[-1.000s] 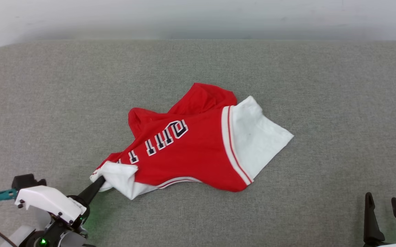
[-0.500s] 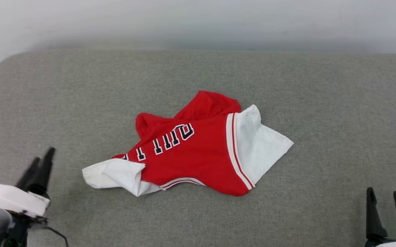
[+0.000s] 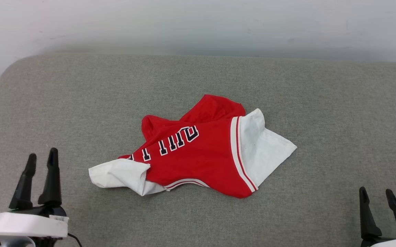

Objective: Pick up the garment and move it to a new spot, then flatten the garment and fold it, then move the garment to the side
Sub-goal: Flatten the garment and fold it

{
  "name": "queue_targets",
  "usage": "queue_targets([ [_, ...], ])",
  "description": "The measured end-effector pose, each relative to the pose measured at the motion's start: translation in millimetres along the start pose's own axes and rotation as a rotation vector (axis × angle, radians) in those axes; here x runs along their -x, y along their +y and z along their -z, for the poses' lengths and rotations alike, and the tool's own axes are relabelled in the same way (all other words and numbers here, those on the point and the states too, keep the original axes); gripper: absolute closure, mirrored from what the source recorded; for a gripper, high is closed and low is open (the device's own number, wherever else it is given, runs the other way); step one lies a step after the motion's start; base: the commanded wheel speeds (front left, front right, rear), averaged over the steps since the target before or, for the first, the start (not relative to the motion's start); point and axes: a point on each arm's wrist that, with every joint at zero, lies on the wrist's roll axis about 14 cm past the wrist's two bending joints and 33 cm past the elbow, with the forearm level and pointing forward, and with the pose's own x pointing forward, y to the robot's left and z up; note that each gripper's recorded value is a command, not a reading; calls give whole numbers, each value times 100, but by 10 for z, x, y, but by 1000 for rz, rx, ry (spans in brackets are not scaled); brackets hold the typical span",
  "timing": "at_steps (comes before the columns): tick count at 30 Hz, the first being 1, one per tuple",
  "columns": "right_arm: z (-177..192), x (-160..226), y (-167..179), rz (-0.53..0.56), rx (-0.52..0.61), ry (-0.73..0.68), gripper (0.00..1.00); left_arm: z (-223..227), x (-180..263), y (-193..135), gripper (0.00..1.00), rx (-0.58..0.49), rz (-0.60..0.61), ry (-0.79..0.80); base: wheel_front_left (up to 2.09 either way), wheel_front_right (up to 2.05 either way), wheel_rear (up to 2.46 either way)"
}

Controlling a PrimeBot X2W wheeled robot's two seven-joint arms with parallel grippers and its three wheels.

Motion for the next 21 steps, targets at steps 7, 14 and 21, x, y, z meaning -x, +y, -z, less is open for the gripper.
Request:
queue_targets([
  [7, -6, -67, 93, -39, 12, 1, 0, 76, 150, -214, 0, -143, 60, 6, 0, 0, 0],
  [14, -19, -238, 264, -114, 46, 3, 0, 233, 292, -168, 0, -168, 32, 50, 0, 0, 0],
  [21, 124, -469, 513, -231, 70, 68, 0, 201, 332, -55, 0, -179, -2, 49, 0, 0, 0],
])
